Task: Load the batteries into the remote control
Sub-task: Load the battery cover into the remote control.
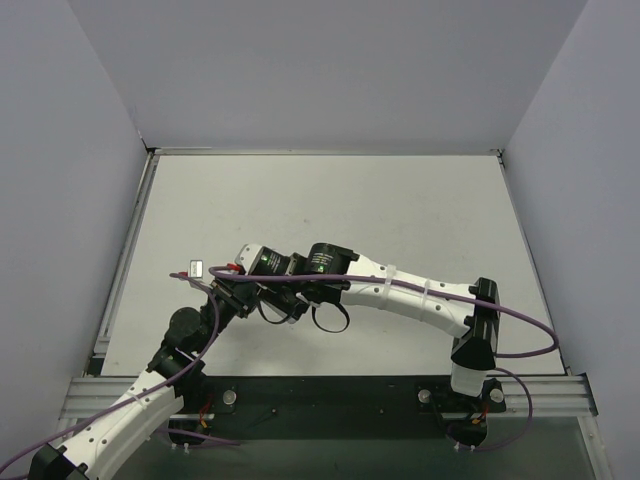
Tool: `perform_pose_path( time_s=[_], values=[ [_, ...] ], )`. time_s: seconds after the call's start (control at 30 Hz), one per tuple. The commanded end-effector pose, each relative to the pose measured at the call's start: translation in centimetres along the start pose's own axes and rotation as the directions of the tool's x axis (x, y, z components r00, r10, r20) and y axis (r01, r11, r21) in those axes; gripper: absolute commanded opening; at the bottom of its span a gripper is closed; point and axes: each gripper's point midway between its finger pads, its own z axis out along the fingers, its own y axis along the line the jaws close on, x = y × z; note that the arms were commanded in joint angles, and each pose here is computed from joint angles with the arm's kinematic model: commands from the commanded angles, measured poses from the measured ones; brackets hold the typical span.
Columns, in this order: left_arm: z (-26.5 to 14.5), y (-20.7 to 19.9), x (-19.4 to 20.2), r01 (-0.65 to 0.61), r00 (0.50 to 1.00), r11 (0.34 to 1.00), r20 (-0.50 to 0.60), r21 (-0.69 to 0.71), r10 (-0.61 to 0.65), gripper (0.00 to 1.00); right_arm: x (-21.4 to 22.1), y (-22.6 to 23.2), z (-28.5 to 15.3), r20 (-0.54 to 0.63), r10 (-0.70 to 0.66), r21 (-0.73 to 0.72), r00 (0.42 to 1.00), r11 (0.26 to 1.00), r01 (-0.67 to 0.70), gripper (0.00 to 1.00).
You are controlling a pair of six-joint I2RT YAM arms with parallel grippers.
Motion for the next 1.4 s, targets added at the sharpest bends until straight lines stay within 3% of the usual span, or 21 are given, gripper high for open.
perform_pose_path(
  time_s=[0.0, 0.57, 0.97, 1.37],
  values=[
    [-1.1, 5.4, 1.4, -0.019, 1.000, 0.997, -0.022, -0.074, 0.017, 0.00, 0.1, 0.1, 0.1, -0.035, -0.015, 0.012, 0.999, 1.000, 0.015, 0.04],
    [-0.8, 4.4, 1.9, -0.045, 0.999, 0.998, -0.023, -0.051, 0.044, 0.00, -0.2, 0.8, 0.9, -0.053, 0.024, -0.004, 0.998, 1.000, -0.024, 0.04],
    [-0.9, 3.3, 2.5, -0.034, 0.999, 0.999, -0.008, -0.012, 0.034, 0.00, -0.1, 0.1, 1.5, -0.045, 0.138, -0.003, 0.989, 0.990, -0.139, 0.01],
    [-0.9, 2.4, 2.8, -0.013, 1.000, 1.000, -0.018, 0.013, 0.013, 0.00, -0.1, -0.8, 1.9, -0.010, 0.100, 0.057, 0.995, 0.993, -0.099, 0.04]
  ],
)
